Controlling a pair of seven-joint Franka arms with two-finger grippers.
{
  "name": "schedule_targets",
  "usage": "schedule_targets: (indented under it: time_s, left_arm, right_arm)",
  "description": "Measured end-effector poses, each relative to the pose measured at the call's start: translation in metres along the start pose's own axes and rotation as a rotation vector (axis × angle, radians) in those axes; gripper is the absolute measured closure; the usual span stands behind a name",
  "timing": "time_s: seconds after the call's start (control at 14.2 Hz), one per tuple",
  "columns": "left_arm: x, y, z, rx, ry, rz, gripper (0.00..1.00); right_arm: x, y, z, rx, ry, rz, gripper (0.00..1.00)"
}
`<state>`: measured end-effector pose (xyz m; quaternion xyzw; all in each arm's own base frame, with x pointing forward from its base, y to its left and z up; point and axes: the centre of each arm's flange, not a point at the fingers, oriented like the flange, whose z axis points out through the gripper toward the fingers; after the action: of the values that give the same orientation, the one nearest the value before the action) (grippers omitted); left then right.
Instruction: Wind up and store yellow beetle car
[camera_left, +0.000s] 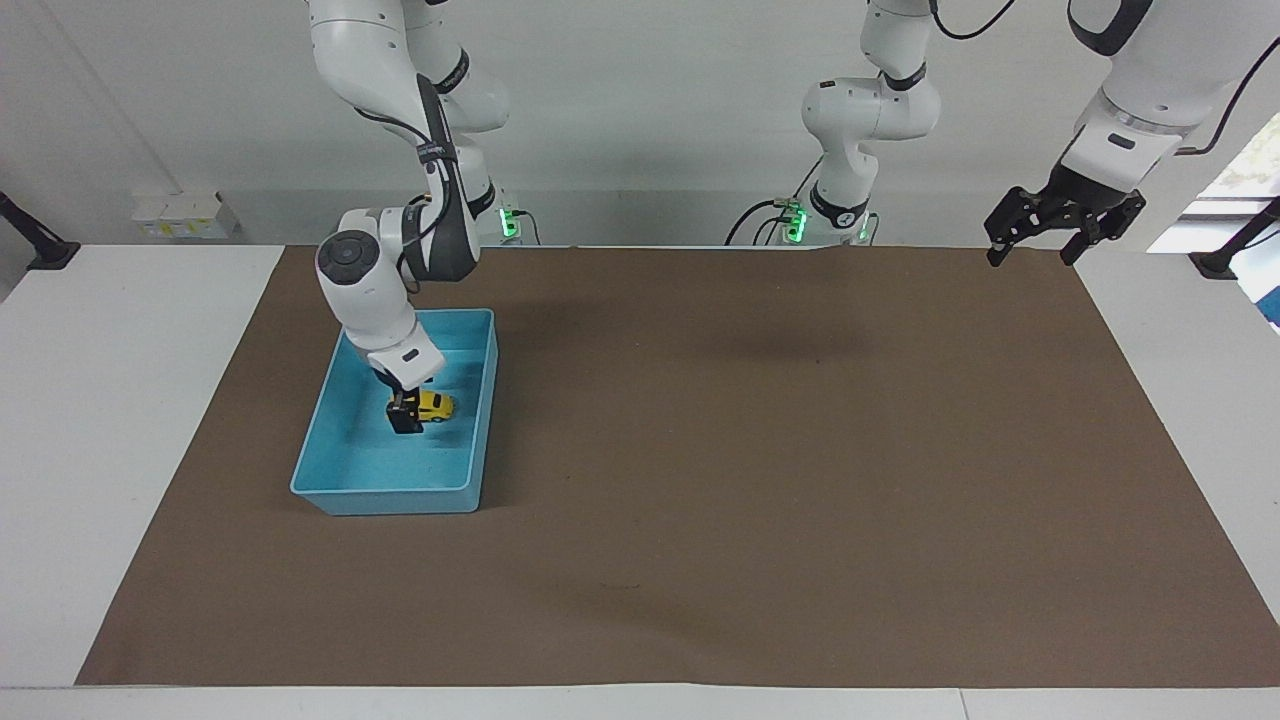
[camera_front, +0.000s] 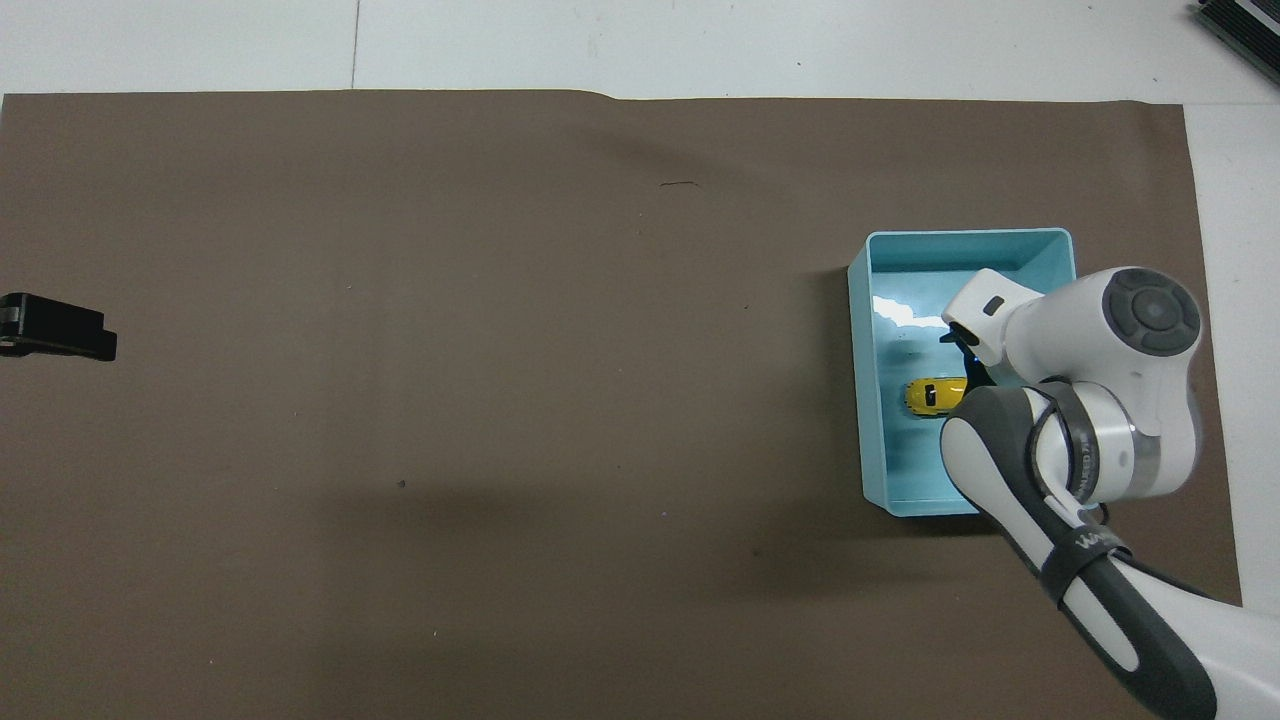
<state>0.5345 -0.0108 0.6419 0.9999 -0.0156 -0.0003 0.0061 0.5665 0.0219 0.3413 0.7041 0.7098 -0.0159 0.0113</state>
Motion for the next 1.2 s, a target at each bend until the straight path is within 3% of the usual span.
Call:
schedule_targets:
  time_s: [0.28,0.42,0.63,1.2]
  left_arm:
    - [0.000,0.000,0.000,0.000,0.000,0.000,0.00]
    - [0.000,0.000,0.000,0.000,0.000,0.000,0.00]
    - [0.000,0.000,0.000,0.000,0.000,0.000,0.00]
    - [0.000,0.000,0.000,0.000,0.000,0.000,0.00]
  right_arm:
    - [-0.001,0.022,-0.081,-0.013,0.012,0.076,0.00]
    - [-0.005,0.028,-0.112,-0.032,0.063,0.136,0.00]
    - [-0.019,0.033,-0.138,-0.054,0.098,0.188,0.00]
    - [-0.007,0.012,-0.214,-0.085,0.117,0.389,0.00]
